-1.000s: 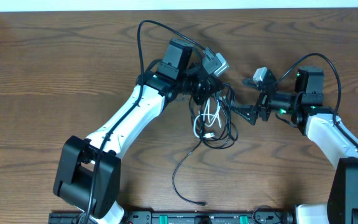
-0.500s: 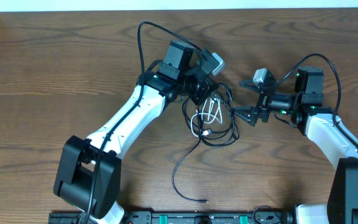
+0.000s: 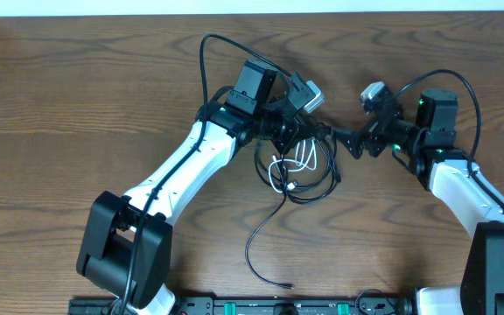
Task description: Untangle cables
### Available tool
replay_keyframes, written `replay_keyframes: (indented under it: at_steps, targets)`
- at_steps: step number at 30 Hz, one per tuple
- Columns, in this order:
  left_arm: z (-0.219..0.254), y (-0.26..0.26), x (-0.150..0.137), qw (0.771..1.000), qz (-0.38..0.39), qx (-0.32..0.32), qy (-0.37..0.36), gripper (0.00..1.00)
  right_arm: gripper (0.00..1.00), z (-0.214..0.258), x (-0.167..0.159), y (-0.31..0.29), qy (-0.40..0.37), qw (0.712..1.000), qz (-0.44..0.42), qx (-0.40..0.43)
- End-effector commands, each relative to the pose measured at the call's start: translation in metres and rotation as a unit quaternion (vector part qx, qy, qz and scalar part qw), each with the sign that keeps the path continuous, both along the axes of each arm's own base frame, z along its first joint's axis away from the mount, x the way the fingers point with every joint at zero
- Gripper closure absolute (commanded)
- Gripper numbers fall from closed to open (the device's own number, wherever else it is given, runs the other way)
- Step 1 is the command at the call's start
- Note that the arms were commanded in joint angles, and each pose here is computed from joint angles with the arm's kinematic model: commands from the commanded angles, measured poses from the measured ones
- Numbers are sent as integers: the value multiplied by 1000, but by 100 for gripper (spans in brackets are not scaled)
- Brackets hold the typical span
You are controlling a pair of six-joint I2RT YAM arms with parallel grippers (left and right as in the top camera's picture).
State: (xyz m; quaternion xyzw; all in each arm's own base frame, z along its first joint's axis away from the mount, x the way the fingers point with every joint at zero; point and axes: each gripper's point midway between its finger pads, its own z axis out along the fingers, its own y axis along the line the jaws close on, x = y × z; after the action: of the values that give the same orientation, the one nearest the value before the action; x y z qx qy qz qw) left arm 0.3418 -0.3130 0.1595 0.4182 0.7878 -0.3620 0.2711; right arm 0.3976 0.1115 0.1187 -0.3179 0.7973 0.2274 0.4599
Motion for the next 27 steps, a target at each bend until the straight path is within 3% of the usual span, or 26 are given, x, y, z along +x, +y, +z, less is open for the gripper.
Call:
replay_keyframes:
  at_steps: [1, 11, 17, 22, 27]
  targets:
    - [15, -4, -8, 1000, -18, -23, -2, 92, 1, 0, 12, -14, 3, 998, -56, -17]
    - [18, -7, -12, 999, -30, -35, 4, 92, 1, 1, 10, -10, 5, 999, -47, -11]
    - [33, -15, -26, 994, -71, -81, 18, 92, 1, 13, -7, 13, -15, 999, 39, 25]
    - [28, -12, -16, 997, -49, -62, 2, 92, 1, 14, -12, 18, -9, 998, 56, 39]
    - [13, 1, 10, 999, 25, -4, -22, 93, 1, 10, -18, 19, 10, 997, 59, 43]
